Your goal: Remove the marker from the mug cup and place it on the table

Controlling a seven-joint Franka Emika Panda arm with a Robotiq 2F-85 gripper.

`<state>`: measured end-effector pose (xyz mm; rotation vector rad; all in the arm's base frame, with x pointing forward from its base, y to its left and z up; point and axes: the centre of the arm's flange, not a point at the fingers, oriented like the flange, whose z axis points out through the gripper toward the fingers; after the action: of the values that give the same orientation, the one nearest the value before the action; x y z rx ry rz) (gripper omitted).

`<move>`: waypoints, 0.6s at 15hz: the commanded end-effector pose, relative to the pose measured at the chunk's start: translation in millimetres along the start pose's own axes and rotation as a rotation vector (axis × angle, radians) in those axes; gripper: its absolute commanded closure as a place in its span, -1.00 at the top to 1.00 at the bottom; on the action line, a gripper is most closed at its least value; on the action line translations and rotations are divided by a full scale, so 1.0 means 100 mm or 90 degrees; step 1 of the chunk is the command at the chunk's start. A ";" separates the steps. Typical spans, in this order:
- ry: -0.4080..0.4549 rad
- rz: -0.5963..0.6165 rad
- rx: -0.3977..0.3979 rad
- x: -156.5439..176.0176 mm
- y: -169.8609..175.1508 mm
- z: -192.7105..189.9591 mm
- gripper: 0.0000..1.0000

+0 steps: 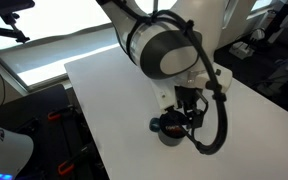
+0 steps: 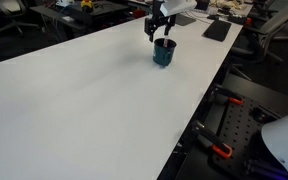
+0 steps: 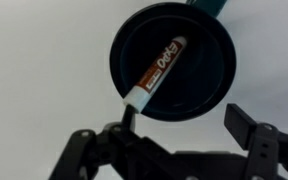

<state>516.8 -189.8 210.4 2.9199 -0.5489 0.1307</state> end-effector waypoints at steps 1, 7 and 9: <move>0.014 0.007 0.018 -0.17 0.06 -0.10 0.44; 0.015 0.020 0.019 -0.19 0.12 -0.11 -0.33; 0.016 0.022 0.019 -0.17 0.14 -0.12 -0.68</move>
<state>507.1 -196.0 221.1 2.9184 -0.5949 0.1658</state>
